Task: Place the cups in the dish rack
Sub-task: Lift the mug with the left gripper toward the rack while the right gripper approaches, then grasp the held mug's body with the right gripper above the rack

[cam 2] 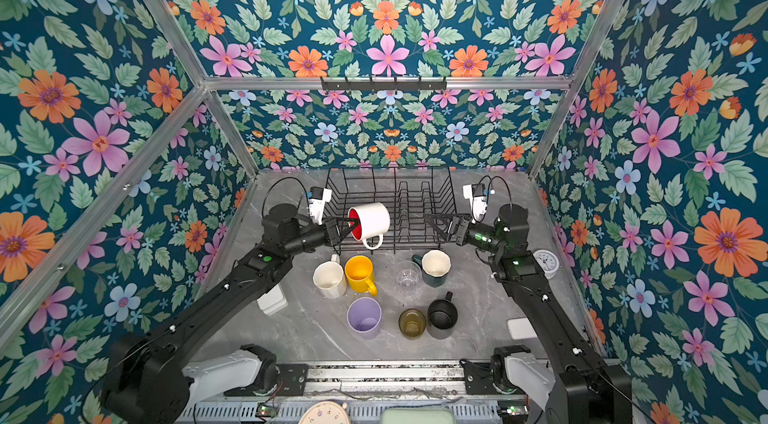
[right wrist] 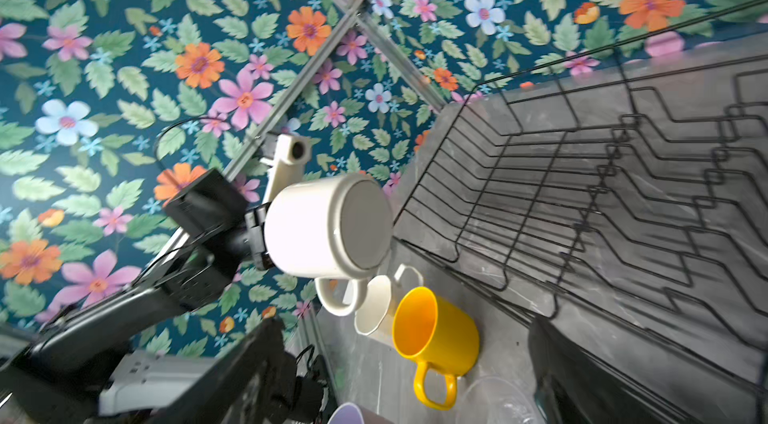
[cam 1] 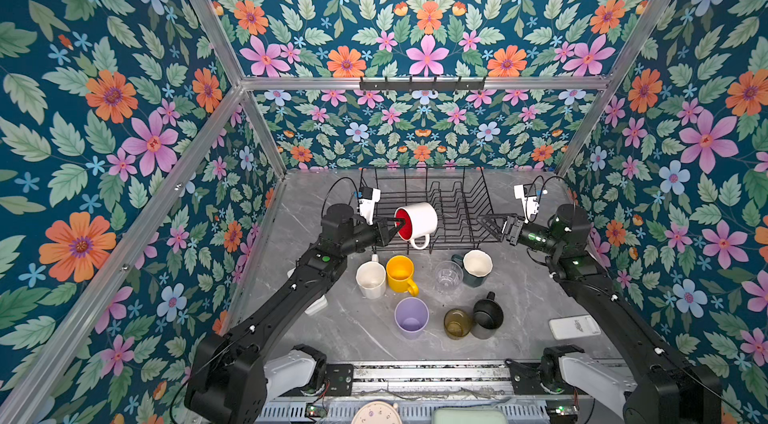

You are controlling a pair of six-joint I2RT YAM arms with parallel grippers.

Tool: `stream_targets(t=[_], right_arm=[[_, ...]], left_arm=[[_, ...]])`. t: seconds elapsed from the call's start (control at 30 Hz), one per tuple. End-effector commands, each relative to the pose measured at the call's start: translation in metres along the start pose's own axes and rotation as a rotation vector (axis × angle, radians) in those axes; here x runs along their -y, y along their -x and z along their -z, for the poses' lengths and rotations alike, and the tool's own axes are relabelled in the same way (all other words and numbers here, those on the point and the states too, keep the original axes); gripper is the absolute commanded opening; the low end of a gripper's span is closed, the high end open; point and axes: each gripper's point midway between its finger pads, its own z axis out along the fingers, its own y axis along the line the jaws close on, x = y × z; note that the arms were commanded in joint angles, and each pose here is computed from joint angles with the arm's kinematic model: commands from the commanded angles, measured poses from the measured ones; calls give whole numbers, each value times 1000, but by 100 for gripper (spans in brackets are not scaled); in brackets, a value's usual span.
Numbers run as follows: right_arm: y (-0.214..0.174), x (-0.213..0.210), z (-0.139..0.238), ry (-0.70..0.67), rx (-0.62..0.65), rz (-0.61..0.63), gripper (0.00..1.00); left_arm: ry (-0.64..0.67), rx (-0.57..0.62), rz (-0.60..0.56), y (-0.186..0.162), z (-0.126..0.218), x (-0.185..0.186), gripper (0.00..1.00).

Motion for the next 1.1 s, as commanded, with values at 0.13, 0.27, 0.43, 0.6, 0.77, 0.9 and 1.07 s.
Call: stream_targets(t=[0.13,0.27,0.43,0.6,0.77,0.9,1.07], right_arm=[[6,-47,-2,191,-8,139,95],[0,-65,-10,265,-63,174,96],[-7,-82,-22,305,-103,221,98],[-10,-85,-38,312,-129,220,98],[-13,-85,-50,323,-146,219,98],[-22,-91,-62,348,-187,218,98],[-28,-90,-75,353,-215,203,97]], left_arm=[[-393,40,-60,18,3,67,0],[-408,36,-26,13,1,62,0],[-413,24,-21,9,1,64,0],[-409,6,-27,5,0,64,0],[-420,-10,-31,0,-2,67,0],[-423,-18,-25,-2,-3,68,0],[-435,-28,-33,-5,-3,73,0]])
